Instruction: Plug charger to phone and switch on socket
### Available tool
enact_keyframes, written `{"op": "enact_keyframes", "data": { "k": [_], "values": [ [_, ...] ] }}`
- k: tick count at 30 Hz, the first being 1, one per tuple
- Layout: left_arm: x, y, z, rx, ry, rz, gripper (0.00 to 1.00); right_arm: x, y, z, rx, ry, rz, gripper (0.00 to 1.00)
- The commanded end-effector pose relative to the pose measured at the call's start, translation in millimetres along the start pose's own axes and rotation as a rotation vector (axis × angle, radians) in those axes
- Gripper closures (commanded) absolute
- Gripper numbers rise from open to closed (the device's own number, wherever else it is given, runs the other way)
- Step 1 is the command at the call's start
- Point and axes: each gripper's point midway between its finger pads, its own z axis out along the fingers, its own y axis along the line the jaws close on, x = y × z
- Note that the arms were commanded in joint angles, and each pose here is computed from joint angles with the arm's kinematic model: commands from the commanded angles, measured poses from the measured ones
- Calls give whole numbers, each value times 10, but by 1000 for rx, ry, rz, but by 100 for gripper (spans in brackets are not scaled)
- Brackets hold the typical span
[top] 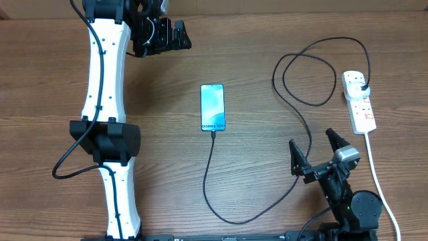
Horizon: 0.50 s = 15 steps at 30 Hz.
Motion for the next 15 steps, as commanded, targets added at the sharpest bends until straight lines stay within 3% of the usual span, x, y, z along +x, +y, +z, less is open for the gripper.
{"op": "enact_keyframes", "data": {
  "k": [1, 15],
  "values": [
    [-36, -92, -143, 2, -40, 35, 0, 152, 21, 4, -13, 42, 18, 0],
    [-36, -92, -143, 2, -40, 35, 0, 204, 78, 4, -48, 58, 23, 0]
  ]
}}
